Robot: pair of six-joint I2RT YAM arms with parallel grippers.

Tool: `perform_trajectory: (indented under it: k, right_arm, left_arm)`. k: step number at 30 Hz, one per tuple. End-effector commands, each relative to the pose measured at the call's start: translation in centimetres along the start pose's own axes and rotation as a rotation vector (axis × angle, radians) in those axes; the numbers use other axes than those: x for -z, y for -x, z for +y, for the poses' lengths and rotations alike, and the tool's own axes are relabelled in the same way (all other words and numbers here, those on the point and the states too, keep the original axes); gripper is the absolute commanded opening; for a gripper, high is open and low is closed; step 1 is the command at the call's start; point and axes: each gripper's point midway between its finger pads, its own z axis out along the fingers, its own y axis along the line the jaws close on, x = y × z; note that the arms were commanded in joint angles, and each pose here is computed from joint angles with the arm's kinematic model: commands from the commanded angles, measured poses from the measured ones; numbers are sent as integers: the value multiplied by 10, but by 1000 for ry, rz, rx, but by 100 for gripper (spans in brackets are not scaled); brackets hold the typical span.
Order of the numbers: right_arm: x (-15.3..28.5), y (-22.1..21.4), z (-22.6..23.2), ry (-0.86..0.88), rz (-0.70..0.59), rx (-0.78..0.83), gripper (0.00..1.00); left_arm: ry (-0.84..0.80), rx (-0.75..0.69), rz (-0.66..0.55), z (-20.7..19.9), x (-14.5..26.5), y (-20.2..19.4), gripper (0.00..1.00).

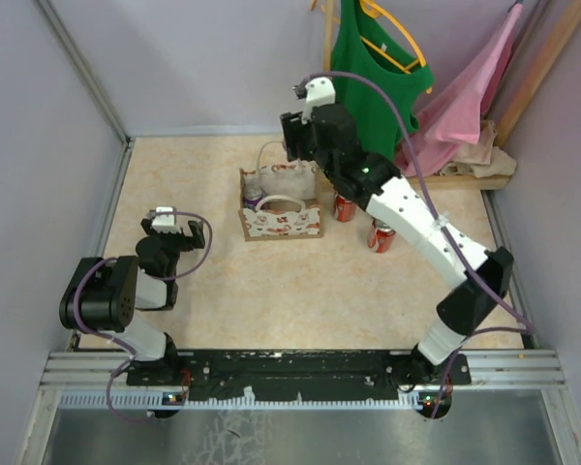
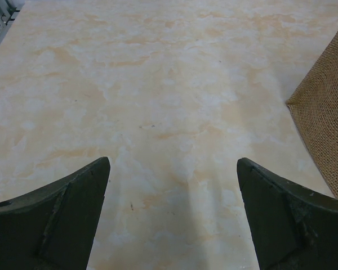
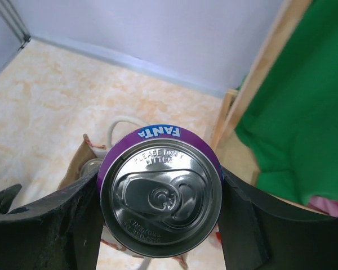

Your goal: Take the beverage out of the canvas bag

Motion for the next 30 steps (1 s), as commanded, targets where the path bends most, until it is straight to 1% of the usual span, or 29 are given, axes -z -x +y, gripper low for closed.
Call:
perform_trajectory:
  k: [1, 6, 11, 16, 23, 25, 30]
  right_arm:
    - [55, 74, -45, -154, -222, -54, 0]
    - [78, 49, -82, -336, -152, -35, 0]
    - [80, 7, -101, -393, -48, -75, 0]
    - [74, -44, -110, -353, 62, -144, 0]
    - [64, -127, -96, -297, 245, -143, 0]
    - [64, -144, -95, -297, 276, -146, 0]
    - [61, -162, -94, -299, 299, -146, 0]
  left_arm:
    - [0, -10, -16, 0, -3, 4, 100]
    - [-1, -10, -16, 0, -4, 5, 100]
    - [0, -9, -15, 0, -3, 4, 100]
    - [0, -10, -15, 0, -3, 4, 100]
    - [-1, -9, -15, 0, -3, 4, 100]
    - [0, -9, -15, 0, -3, 4, 100]
    - [0, -10, -16, 0, -3, 5, 100]
